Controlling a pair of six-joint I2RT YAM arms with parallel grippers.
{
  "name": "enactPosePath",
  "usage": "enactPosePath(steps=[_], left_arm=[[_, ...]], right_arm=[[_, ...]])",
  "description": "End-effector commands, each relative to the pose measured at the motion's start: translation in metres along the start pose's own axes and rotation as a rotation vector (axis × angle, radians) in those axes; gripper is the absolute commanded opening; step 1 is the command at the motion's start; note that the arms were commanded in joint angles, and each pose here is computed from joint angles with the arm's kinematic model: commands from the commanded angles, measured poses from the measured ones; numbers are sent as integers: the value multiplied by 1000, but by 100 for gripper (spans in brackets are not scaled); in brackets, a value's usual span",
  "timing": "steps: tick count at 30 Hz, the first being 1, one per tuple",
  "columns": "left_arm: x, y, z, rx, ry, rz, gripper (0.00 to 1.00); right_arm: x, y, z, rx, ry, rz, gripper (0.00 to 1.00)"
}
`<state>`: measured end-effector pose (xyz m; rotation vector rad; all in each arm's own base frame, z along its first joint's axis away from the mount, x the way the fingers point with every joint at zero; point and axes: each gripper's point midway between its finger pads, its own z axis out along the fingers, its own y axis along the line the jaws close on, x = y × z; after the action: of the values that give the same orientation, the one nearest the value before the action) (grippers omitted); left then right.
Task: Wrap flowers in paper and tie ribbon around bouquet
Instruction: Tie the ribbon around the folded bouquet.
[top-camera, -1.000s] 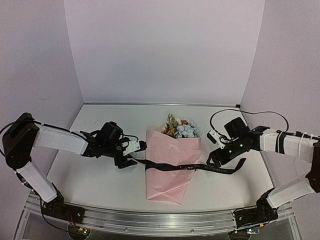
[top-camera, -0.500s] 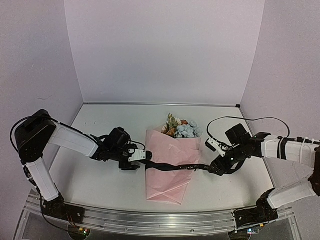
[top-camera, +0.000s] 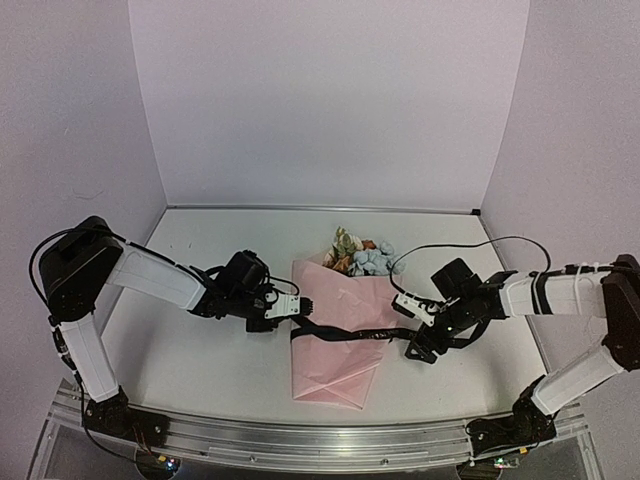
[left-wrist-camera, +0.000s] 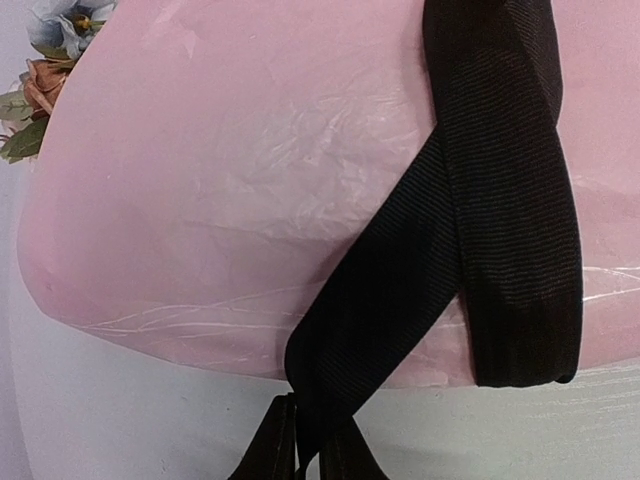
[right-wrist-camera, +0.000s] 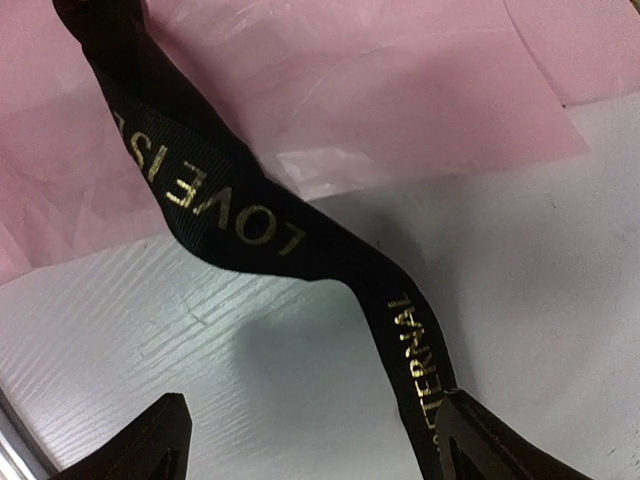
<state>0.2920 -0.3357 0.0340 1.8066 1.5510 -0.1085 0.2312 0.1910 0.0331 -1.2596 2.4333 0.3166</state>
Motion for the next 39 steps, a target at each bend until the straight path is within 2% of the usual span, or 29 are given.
enactPosePath(steps=[1,8,13,18,31,39], left_arm=[[-14,8,0,-16,-42,-2,10],[-13,7,1,-12,-42,-9,9],[-13,7,0,-11,-38,-17,8],[-12,6,-1,-6,-33,-18,6],[-8,6,-4,-12,-18,-15,3],[-8,6,-4,-12,-15,-15,3]], right_arm=[[-31,-11,16,112,-69,-161,86],[-50,-27,42,279,-85,-289,85],[-59,-35,49,348,-109,-293,83],[-51,-34,48,360,-99,-316,80],[-46,-11,43,253,-151,-330,81],[-44,-14,37,273,-159,-339,80]])
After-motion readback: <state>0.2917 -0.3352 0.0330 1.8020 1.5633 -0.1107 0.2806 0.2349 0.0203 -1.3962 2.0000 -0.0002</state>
